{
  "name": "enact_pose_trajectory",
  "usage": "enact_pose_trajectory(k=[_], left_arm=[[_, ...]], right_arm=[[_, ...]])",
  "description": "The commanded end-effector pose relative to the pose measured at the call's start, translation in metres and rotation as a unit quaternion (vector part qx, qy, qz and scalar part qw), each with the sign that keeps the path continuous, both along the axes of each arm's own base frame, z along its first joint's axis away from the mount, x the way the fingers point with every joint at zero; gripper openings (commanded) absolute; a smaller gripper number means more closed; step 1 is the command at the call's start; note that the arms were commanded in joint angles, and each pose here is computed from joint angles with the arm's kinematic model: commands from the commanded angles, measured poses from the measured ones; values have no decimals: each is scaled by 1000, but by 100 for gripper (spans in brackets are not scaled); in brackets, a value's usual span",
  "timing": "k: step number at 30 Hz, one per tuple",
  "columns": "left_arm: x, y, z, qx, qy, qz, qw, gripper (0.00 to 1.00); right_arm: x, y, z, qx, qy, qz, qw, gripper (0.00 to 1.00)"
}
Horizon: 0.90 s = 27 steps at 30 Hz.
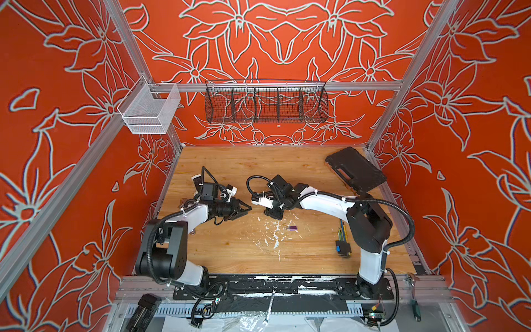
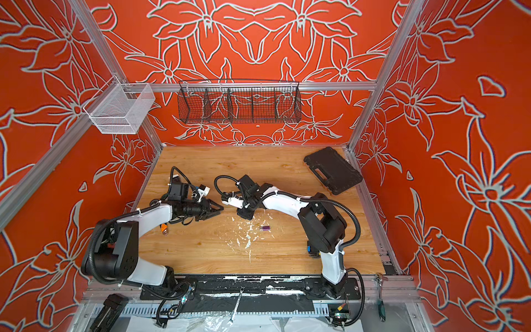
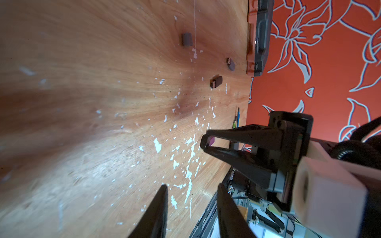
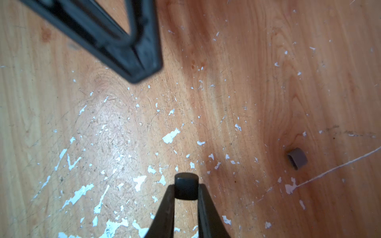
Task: Close the usb drive cover
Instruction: Pick up the cover from the center of the board.
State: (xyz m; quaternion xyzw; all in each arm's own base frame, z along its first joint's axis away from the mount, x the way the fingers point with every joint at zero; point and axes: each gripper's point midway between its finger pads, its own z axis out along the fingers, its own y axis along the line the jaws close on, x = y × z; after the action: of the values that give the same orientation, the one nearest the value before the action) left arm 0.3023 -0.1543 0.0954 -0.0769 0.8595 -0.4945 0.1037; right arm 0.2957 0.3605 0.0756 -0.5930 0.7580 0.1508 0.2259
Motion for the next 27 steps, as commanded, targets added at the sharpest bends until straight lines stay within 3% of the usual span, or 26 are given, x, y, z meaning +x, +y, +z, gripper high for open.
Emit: enact_pose_trajectory(k=[1, 11, 27], left_arm=[[1, -15, 9, -33, 0, -38, 999, 40], [8, -37, 15, -61, 13, -102, 993, 40], [-3, -41, 21, -77, 24, -137, 987, 35]], right_arm=[[-4, 3, 17, 25, -11, 22, 999, 17], [-4, 8, 29, 44, -15, 23, 999, 17], [3, 20, 52, 81, -41, 30, 995, 17]])
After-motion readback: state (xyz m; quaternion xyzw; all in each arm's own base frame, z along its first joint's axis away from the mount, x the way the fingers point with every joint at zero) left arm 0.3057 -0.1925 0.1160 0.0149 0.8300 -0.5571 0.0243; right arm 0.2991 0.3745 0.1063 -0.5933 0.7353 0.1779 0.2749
